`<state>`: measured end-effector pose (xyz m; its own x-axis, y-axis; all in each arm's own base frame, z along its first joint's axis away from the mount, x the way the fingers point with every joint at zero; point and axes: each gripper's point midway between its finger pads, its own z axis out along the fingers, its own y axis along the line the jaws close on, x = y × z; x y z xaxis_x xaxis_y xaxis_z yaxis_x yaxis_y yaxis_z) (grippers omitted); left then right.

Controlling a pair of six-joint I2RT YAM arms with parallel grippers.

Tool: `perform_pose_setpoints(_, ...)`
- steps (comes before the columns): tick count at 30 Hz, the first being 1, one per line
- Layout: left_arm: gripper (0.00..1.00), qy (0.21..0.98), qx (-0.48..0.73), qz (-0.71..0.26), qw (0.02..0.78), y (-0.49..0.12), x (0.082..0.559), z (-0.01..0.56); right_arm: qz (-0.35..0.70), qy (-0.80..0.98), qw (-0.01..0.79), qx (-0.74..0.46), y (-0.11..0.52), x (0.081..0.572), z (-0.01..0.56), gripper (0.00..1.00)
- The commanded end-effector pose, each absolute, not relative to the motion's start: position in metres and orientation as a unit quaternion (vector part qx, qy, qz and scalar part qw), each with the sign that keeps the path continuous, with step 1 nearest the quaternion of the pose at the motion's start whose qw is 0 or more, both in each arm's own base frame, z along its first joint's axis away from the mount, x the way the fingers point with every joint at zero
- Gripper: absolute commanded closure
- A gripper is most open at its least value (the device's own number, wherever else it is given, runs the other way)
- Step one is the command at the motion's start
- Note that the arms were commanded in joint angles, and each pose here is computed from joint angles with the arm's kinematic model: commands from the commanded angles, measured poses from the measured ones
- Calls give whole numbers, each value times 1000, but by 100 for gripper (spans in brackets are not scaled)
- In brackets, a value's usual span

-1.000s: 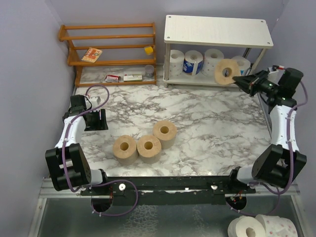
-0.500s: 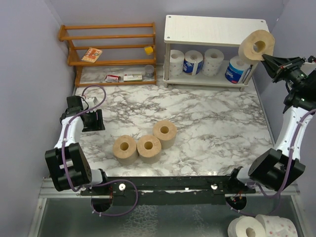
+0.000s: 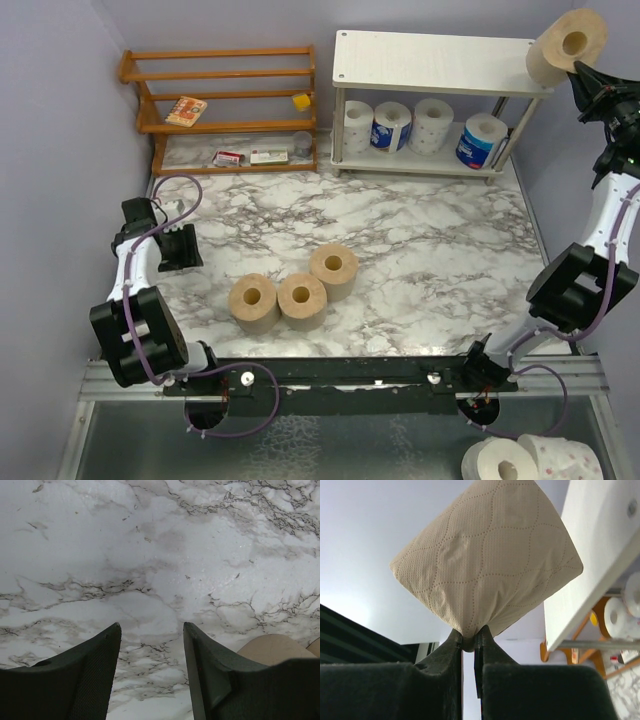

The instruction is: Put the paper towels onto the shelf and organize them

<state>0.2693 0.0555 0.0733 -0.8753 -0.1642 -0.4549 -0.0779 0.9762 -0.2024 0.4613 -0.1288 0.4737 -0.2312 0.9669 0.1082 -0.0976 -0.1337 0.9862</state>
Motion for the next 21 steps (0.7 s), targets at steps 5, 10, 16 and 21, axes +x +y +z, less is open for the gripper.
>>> perform_pose_setpoints(5, 45, 956, -77, -96, 267, 69, 270, 87, 573, 445, 526, 443, -176, 500, 490, 99)
perform_pose_setpoints(10, 45, 955, -83, -94, 270, 72, 270, 88, 572, 461, 517, 440, -168, 521, 471, 99)
perform_pose_setpoints(16, 45, 954, -85, -95, 270, 73, 270, 88, 589, 473, 500, 423, -140, 536, 468, 99)
perform_pose_setpoints(21, 45, 955, -86, -96, 265, 73, 269, 86, 598, 472, 496, 417, -128, 545, 468, 99)
